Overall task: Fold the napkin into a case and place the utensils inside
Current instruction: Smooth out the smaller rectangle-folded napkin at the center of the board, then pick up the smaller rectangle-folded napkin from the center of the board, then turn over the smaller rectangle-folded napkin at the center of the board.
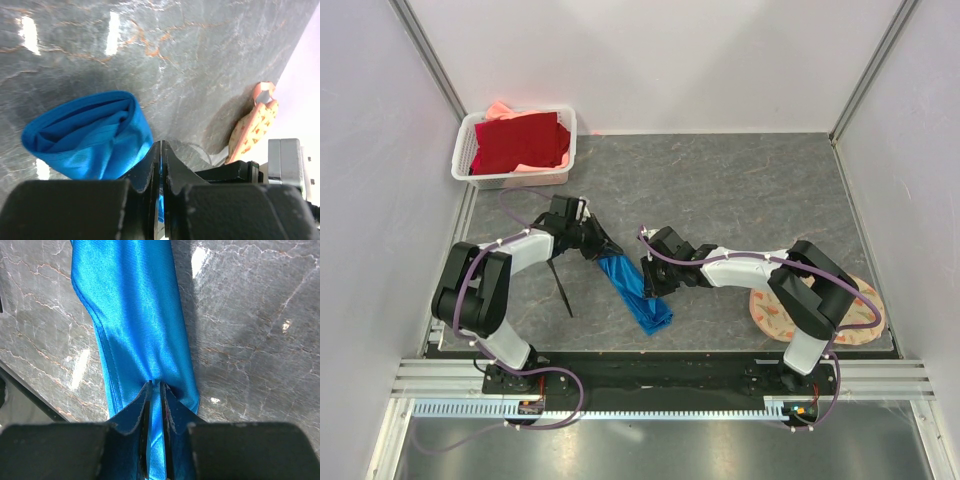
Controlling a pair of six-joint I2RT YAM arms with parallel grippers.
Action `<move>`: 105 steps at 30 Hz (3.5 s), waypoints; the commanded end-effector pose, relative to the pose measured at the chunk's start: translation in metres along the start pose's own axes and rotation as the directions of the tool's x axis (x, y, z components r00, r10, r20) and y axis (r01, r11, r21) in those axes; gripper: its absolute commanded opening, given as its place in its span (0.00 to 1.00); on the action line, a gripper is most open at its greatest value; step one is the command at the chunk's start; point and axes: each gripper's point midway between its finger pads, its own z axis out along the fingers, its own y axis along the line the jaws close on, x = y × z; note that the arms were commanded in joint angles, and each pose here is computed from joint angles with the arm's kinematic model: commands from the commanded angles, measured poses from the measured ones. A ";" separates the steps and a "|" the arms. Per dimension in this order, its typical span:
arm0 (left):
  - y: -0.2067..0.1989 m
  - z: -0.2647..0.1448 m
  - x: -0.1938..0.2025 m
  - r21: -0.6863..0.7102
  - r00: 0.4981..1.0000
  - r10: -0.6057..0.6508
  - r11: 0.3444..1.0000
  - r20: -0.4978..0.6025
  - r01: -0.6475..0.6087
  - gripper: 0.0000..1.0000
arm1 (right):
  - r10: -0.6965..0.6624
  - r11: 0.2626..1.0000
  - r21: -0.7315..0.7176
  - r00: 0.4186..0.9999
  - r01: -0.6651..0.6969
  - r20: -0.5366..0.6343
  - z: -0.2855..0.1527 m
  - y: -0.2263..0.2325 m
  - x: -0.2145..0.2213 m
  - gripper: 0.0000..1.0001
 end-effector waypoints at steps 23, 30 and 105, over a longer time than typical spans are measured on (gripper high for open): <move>-0.004 -0.006 -0.033 -0.058 0.990 0.130 0.990 0.052 -0.127 0.11 | -0.111 0.993 0.039 0.993 0.110 0.028 -0.032 0.007 -0.035 0.30; -0.035 -0.039 -0.034 -0.021 0.982 0.164 0.986 0.094 -0.163 0.15 | -0.175 0.984 0.027 0.985 0.174 0.016 -0.032 0.019 -0.041 0.41; 0.002 -0.079 0.026 -0.163 0.981 0.147 0.979 0.129 -0.125 0.15 | 0.152 0.821 -0.548 0.986 -0.162 -0.064 -0.033 0.059 -0.038 0.00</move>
